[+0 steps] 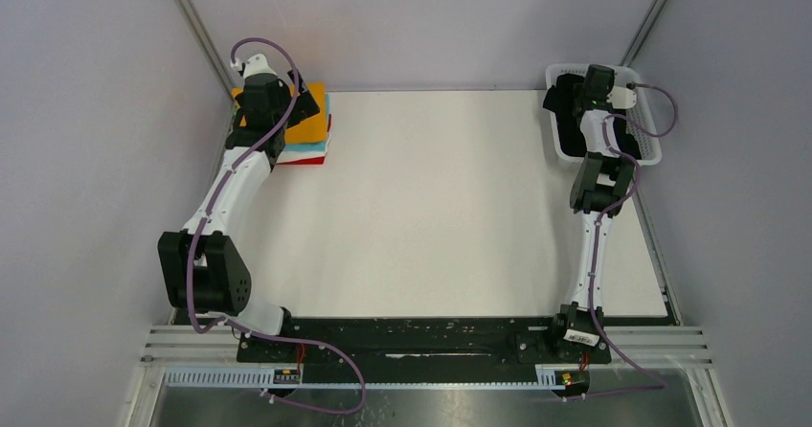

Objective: Fold and stack the t-shirts
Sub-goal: Grab crumpled tshirt from bin with the right arm, then move the tshirt to the center of the board, then flatten out the tshirt

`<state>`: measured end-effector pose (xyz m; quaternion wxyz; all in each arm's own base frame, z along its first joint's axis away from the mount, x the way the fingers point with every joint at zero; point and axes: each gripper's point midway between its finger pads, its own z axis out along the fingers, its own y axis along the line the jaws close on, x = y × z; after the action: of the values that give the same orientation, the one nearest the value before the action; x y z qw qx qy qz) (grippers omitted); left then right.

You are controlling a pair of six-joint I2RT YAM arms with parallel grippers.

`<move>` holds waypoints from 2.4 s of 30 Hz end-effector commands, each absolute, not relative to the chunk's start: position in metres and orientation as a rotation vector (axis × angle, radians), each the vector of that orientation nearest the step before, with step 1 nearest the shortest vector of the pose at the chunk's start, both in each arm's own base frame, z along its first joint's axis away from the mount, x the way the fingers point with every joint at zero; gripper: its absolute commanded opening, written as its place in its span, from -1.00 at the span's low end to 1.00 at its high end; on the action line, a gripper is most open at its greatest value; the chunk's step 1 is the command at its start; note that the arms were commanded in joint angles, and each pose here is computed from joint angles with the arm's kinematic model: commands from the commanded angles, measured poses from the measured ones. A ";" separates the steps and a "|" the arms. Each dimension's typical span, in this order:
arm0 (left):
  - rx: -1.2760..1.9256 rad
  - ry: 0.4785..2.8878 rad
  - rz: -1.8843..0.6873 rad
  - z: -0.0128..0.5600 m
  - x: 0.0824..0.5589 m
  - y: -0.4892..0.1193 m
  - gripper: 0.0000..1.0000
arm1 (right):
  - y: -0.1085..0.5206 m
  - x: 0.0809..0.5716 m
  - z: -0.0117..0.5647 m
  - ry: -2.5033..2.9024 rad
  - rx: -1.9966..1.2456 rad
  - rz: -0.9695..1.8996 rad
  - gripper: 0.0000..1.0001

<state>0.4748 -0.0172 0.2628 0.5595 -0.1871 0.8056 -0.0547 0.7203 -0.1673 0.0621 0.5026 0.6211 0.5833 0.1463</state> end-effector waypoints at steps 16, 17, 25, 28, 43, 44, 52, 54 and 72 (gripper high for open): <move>-0.441 1.753 -0.185 0.298 0.452 -0.021 0.98 | -0.072 0.682 0.397 1.276 0.328 0.522 -1.00; -0.438 1.748 -0.189 0.299 0.449 -0.021 0.98 | -0.063 0.674 0.413 1.265 0.290 0.526 -1.00; -0.390 1.693 -0.239 0.306 0.426 -0.027 0.98 | 0.034 0.596 0.518 1.270 0.007 0.596 -1.00; -0.375 1.661 -0.255 0.313 0.418 -0.029 0.98 | 0.084 0.562 0.535 1.317 -0.100 0.656 -1.00; -0.440 1.679 -0.253 0.294 0.397 -0.023 0.98 | 0.246 0.448 0.450 1.595 -0.511 1.091 -0.93; -0.449 1.708 -0.253 0.285 0.396 -0.024 0.98 | 0.239 0.452 0.409 1.692 -0.467 1.065 -0.90; -0.511 1.968 -0.304 0.216 0.397 -0.040 0.98 | 0.100 0.457 0.199 2.234 0.071 0.375 0.70; -0.503 2.064 -0.350 0.192 0.395 -0.051 0.98 | 0.084 0.444 0.181 2.294 0.098 0.270 0.98; -0.727 2.548 -0.219 0.049 0.295 -0.062 0.98 | 0.176 0.398 0.094 2.528 -0.161 0.304 0.97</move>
<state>0.3030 -0.0703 0.0594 0.2446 -0.2300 0.9367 -0.0990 0.3765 0.1664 0.0908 0.2652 -0.0563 0.9540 0.1277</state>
